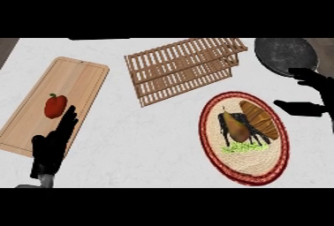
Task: Pick the pear from the placemat and place it in the tiered shelf
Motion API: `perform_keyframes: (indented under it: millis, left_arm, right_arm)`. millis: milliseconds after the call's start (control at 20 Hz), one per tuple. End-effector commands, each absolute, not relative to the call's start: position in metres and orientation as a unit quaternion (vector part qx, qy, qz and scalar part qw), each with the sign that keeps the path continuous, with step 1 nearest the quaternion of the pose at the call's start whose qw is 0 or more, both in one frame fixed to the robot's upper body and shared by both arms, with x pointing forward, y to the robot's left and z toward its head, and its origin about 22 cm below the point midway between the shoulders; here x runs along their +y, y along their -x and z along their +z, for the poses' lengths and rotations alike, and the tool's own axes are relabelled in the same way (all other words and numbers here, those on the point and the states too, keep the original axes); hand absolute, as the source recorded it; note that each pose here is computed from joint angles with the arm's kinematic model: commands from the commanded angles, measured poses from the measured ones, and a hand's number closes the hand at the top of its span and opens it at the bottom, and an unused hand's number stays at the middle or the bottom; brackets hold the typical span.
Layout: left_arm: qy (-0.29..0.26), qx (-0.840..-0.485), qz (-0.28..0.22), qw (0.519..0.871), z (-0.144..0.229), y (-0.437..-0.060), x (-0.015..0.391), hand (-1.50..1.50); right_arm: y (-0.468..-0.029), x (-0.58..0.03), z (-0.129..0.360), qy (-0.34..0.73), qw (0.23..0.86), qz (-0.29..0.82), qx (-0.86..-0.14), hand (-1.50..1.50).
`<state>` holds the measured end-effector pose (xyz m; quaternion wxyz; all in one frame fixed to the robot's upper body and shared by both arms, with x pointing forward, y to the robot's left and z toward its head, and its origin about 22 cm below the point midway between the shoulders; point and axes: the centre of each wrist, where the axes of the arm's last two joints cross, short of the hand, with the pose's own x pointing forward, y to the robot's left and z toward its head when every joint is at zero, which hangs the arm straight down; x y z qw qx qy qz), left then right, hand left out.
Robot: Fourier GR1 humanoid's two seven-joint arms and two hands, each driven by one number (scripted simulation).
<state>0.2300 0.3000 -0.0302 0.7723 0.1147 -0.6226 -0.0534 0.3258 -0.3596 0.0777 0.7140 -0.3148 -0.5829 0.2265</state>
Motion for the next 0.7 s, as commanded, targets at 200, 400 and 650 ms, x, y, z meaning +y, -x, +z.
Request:
perform_keyframes:
  millis: [200, 400, 650]
  left_arm:
    - [-0.047, -0.609, -0.125, 0.782, -0.037, -0.235, 0.280, 0.00]
    - [-0.049, -0.606, -0.122, 0.785, -0.036, -0.249, 0.266, 0.00]
    - [-0.047, -0.608, -0.134, 0.781, -0.033, -0.247, 0.256, 0.00]
  right_arm:
    - [-0.338, -0.332, 0.079, 0.278, 0.790, 0.206, -0.507, -1.50]
    - [-0.342, -0.321, 0.115, 0.232, 0.789, 0.271, -0.500, -1.50]
    - [-0.354, -0.267, 0.144, 0.217, 0.815, 0.361, -0.397, -1.50]
